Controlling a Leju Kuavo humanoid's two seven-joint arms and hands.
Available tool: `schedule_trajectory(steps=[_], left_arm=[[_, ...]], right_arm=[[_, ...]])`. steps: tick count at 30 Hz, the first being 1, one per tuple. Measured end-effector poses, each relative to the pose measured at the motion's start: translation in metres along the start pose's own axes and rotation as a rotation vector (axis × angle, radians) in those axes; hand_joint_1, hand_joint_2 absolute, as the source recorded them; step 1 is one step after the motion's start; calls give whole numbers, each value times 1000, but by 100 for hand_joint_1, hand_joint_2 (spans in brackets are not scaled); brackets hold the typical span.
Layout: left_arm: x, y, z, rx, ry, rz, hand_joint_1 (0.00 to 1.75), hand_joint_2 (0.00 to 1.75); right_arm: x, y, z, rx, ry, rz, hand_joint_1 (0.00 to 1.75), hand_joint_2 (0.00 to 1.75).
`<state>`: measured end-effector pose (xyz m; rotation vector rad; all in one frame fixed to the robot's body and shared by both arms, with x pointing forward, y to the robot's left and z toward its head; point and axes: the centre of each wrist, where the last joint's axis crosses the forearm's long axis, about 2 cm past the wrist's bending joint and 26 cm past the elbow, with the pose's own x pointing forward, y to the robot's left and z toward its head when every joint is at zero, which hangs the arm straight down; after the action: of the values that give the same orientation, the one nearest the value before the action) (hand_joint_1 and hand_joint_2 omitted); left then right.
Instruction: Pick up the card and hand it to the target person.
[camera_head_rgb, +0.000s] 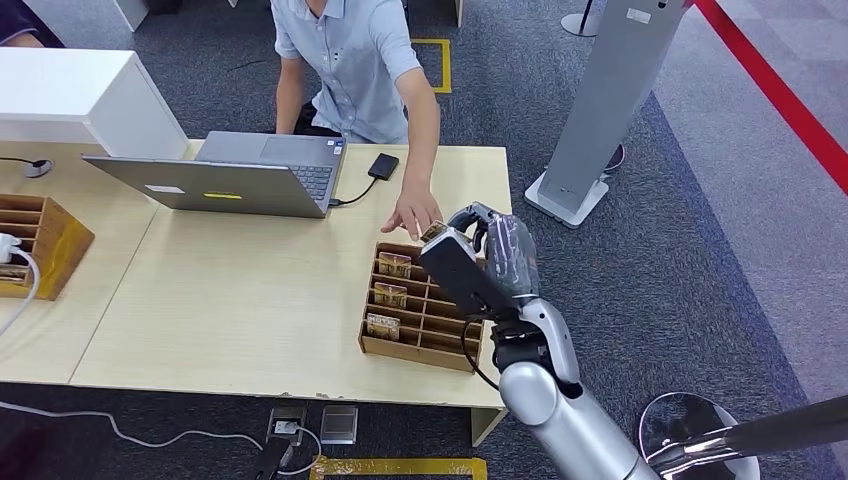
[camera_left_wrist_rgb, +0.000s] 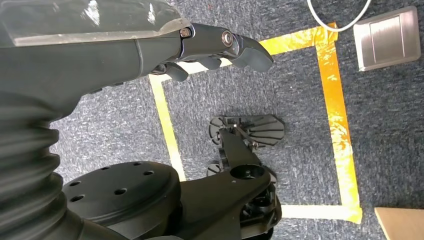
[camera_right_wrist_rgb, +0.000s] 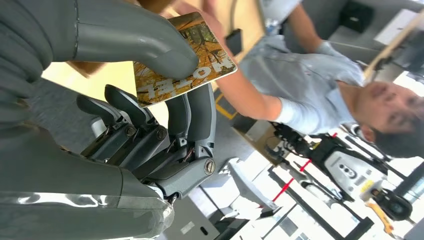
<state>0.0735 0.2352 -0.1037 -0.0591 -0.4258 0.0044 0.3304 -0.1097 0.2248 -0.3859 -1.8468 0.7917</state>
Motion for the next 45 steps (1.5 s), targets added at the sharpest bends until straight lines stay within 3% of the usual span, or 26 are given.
schedule_trajectory(steps=[7, 18, 34, 45], left_arm=[[3, -1, -1, -19, 8, -20, 0, 175], [7, -1, -2, -41, 20, -23, 0, 175], [5, -2, -1, -60, 19, -12, 0, 175], [4, -1, -1, -64, 6, -11, 0, 175]], right_arm=[[-6, -32, -47, -50, -52, -35, 175, 175], [-11, -28, -86, 0, 16, 47, 175, 175], [-12, 12, -93, 134, 92, 101, 175, 175], [-15, 20, -92, 153, 109, 101, 175, 175]])
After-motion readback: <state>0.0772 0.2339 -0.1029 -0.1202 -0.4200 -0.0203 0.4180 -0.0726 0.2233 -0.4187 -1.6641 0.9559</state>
